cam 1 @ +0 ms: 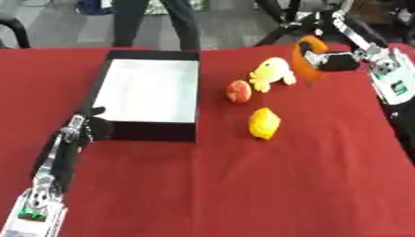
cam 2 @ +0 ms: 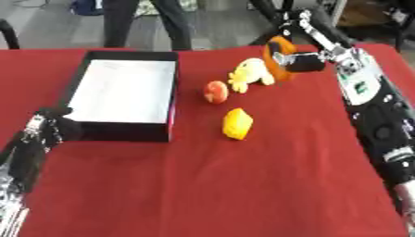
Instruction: Pick up objects on the table and place them in the box.
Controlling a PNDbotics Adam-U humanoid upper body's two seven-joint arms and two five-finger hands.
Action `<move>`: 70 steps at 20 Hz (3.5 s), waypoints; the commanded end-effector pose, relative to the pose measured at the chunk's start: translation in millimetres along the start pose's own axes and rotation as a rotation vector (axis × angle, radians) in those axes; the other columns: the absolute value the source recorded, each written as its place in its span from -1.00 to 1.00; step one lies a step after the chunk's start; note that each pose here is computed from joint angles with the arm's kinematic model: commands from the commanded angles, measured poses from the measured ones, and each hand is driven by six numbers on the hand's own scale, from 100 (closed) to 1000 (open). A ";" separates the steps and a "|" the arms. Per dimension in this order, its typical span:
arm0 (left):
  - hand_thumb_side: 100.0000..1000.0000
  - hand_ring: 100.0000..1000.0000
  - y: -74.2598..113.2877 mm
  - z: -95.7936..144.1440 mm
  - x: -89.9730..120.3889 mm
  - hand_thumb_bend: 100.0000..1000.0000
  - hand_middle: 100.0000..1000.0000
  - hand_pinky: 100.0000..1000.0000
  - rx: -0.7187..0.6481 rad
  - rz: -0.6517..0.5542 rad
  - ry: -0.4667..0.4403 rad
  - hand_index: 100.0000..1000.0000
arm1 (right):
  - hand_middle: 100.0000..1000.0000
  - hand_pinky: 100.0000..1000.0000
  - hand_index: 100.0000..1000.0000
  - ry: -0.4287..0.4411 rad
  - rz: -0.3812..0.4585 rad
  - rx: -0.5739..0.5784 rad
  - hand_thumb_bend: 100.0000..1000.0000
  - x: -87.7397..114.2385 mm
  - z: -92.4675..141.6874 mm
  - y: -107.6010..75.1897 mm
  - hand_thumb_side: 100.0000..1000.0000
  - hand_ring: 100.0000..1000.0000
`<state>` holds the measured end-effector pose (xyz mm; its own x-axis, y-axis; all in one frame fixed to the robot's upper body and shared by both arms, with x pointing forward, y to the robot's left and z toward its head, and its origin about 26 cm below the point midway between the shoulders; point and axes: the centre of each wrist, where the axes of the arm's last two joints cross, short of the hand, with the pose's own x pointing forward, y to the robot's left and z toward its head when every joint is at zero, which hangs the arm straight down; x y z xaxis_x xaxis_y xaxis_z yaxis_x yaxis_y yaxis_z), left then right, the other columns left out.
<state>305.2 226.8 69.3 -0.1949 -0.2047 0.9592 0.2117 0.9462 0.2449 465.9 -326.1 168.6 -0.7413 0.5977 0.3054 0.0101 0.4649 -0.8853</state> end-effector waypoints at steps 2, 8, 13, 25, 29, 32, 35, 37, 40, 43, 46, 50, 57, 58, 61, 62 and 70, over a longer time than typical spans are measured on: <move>1.00 0.20 -3.2 -7.0 11.9 -1.00 0.08 0.34 -0.026 0.003 -0.047 0.59 | 0.18 0.91 -0.73 -0.072 0.008 -0.025 -1.00 13.6 -23.5 -17.5 -0.49 0.67; 1.00 0.20 -8.8 -12.9 18.6 -1.00 0.08 0.34 -0.061 0.007 -0.072 0.59 | 0.18 0.92 -0.73 -0.131 -0.027 -0.040 -1.00 26.1 -42.7 -14.8 -0.41 0.67; 1.00 0.20 -16.0 -20.7 26.9 -1.00 0.08 0.34 -0.110 0.011 -0.101 0.59 | 0.18 0.92 -0.73 -0.147 -0.045 -0.057 -1.00 31.8 -51.7 -13.6 -0.33 0.67; 1.00 0.20 -35.5 -44.8 58.1 -1.00 0.08 0.34 -0.228 0.021 -0.209 0.59 | 0.18 0.95 -0.73 -0.149 -0.078 -0.044 -1.00 41.0 -66.7 7.6 -0.32 0.69; 1.00 0.20 -42.0 -49.4 66.6 -1.00 0.08 0.34 -0.266 0.023 -0.237 0.59 | 0.20 0.96 -0.69 -0.142 -0.075 -0.009 -1.00 42.7 -70.4 19.4 -0.42 0.70; 1.00 0.20 -44.4 -50.7 69.7 -1.00 0.08 0.34 -0.281 0.024 -0.248 0.59 | 0.23 0.95 -0.58 -0.123 -0.052 0.014 -1.00 39.6 -68.0 23.7 -0.49 0.72; 1.00 0.20 -44.9 -50.9 70.5 -1.00 0.08 0.34 -0.285 0.025 -0.251 0.59 | 0.29 0.96 -0.27 -0.089 -0.022 0.008 -1.00 35.7 -64.6 26.8 -0.56 0.74; 1.00 0.20 -44.9 -50.8 70.5 -1.00 0.08 0.34 -0.285 0.024 -0.251 0.59 | 0.36 0.97 0.08 -0.073 0.002 0.004 -1.00 34.5 -63.4 28.7 -0.62 0.76; 1.00 0.20 -45.1 -50.7 70.7 -1.00 0.08 0.34 -0.287 0.024 -0.252 0.59 | 0.44 0.99 0.40 -0.058 0.031 0.009 -1.00 34.2 -63.6 31.7 -0.68 0.79; 1.00 0.20 -45.0 -50.5 70.7 -1.00 0.08 0.34 -0.288 0.023 -0.252 0.59 | 0.60 1.00 0.69 -0.059 0.034 0.019 -1.00 35.3 -65.0 35.8 -0.25 0.86; 1.00 0.20 -44.9 -50.4 70.5 -1.00 0.08 0.34 -0.287 0.023 -0.250 0.59 | 0.71 1.00 0.79 -0.072 0.021 0.021 -1.00 36.5 -66.3 36.4 -0.16 0.91; 1.00 0.20 -44.8 -50.3 70.4 -1.00 0.08 0.34 -0.287 0.023 -0.250 0.59 | 0.71 1.00 0.79 -0.078 0.008 0.023 -1.00 36.9 -66.4 35.1 -0.16 0.91; 1.00 0.20 -44.5 -49.8 69.5 -1.00 0.07 0.34 -0.285 0.022 -0.246 0.59 | 0.93 1.00 0.84 -0.053 -0.049 -0.011 -1.00 38.1 -66.7 33.6 0.48 0.99; 1.00 0.20 -44.4 -49.7 69.3 -1.00 0.07 0.34 -0.284 0.022 -0.246 0.59 | 0.92 1.00 0.84 -0.052 -0.054 -0.013 -1.00 38.5 -66.8 32.8 0.48 0.99; 1.00 0.20 -44.0 -49.1 68.0 -1.00 0.07 0.34 -0.282 0.022 -0.241 0.59 | 0.92 1.00 0.84 -0.052 -0.062 -0.019 -1.00 39.3 -66.3 29.7 0.45 0.99; 1.00 0.20 -43.8 -48.8 67.2 -1.00 0.07 0.34 -0.281 0.022 -0.238 0.59 | 0.91 1.00 0.84 -0.053 -0.062 -0.023 -1.00 39.4 -65.8 28.0 0.43 0.99; 1.00 0.20 -32.7 -38.5 48.6 -1.00 0.07 0.33 -0.218 0.023 -0.176 0.59 | 0.91 1.00 0.86 0.015 0.058 -0.015 -1.00 20.3 -31.9 -19.3 -0.64 0.96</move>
<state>324.5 169.4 108.2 -0.3285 -0.1011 0.9391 0.4396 0.8636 0.2468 474.1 -285.0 178.8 -0.7333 0.6016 0.3168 0.0021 0.4680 -0.8837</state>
